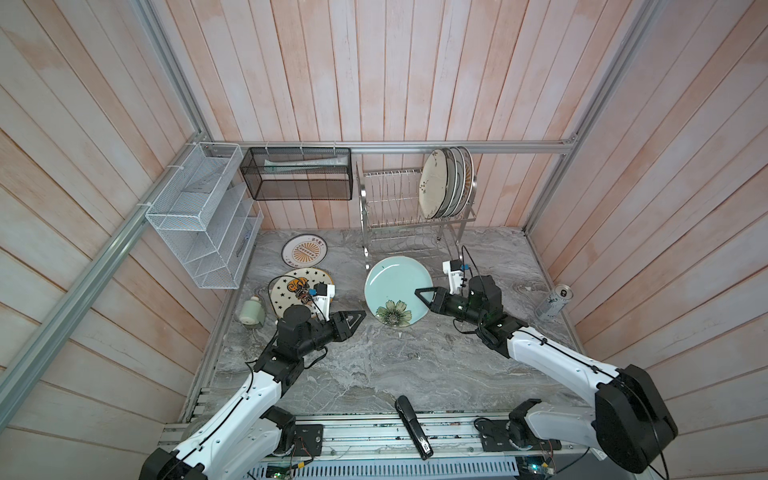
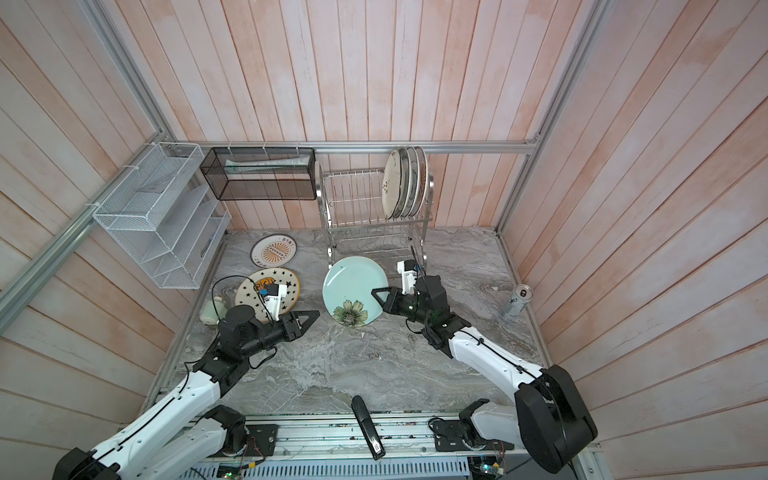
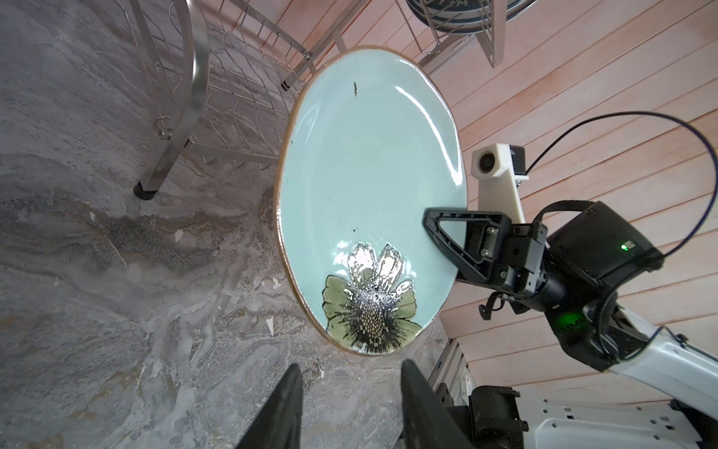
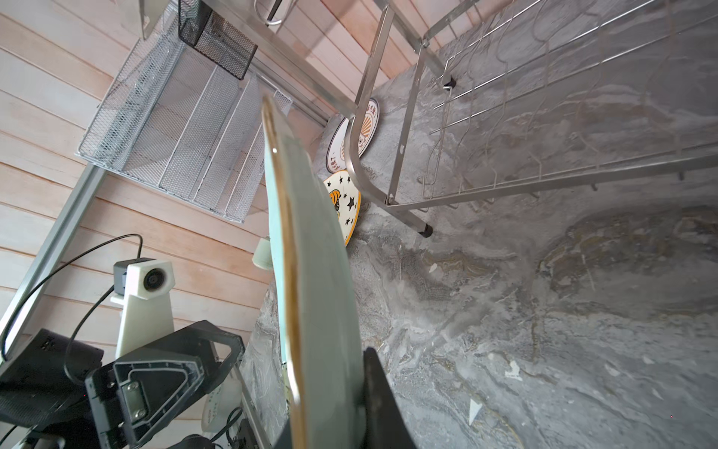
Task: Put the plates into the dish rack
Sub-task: 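Lift the upright sunflower plate with the right gripper toward the dish rack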
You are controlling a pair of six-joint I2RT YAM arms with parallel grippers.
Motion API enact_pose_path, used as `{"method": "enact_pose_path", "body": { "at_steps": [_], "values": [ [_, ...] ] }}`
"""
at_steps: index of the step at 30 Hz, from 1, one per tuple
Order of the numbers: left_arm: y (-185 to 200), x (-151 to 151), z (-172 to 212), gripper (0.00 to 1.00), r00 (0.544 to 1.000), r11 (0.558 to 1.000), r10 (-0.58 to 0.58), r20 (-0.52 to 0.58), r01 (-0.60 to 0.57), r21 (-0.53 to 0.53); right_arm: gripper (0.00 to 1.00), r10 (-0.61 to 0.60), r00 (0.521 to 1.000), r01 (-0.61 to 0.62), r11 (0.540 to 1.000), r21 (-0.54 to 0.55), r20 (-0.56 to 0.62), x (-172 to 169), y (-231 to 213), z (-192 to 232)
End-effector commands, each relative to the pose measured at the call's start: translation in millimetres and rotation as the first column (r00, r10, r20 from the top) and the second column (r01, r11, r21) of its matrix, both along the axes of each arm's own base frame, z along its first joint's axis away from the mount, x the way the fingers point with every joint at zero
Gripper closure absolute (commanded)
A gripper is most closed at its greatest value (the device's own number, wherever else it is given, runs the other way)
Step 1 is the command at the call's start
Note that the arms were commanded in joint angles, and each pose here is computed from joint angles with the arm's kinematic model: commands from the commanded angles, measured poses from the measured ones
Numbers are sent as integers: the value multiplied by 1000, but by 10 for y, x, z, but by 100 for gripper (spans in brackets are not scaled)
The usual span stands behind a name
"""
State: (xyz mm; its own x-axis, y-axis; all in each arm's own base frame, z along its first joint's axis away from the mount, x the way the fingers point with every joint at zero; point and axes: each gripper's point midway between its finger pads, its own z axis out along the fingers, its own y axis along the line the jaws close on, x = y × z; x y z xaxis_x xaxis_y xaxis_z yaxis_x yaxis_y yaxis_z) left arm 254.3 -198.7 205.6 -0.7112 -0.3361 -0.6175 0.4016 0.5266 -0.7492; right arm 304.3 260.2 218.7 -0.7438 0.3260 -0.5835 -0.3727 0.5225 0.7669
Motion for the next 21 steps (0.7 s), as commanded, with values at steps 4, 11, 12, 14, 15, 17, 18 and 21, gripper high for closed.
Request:
{"method": "enact_pose_path", "body": {
  "at_steps": [4, 11, 12, 14, 15, 17, 18, 21],
  "values": [
    [-22, -27, 108, 57, 999, 1000, -24, 46, 24, 6, 100, -44, 964, 11, 992, 125, 261, 71, -143, 1119],
    [-22, -26, 113, 57, 999, 1000, -24, 48, 24, 5, 100, -62, 938, 9, 988, 155, 340, 27, -284, 1575],
    [-23, -26, 112, 57, 999, 1000, -24, 47, 24, 5, 100, -64, 934, 9, 988, 156, 351, 27, -301, 1631],
    [-23, -24, 113, 57, 999, 1000, -23, 47, 23, 4, 100, -78, 923, 16, 986, 164, 377, 51, -343, 1779],
    [-21, -20, 116, 57, 999, 1000, -22, 47, 22, 3, 100, -84, 917, 19, 986, 168, 390, 68, -361, 1848],
    [-28, -19, 111, 57, 999, 1000, -23, 43, 23, -2, 100, -105, 901, 30, 983, 180, 421, 122, -403, 2033],
    [-31, -20, 106, 57, 999, 1000, -24, 41, 24, -6, 100, -112, 893, 32, 982, 187, 437, 143, -416, 2122],
    [-40, -28, 99, 57, 999, 999, -28, 39, 28, -21, 100, -146, 863, 55, 979, 196, 484, 240, -450, 2395]
  ]
}}
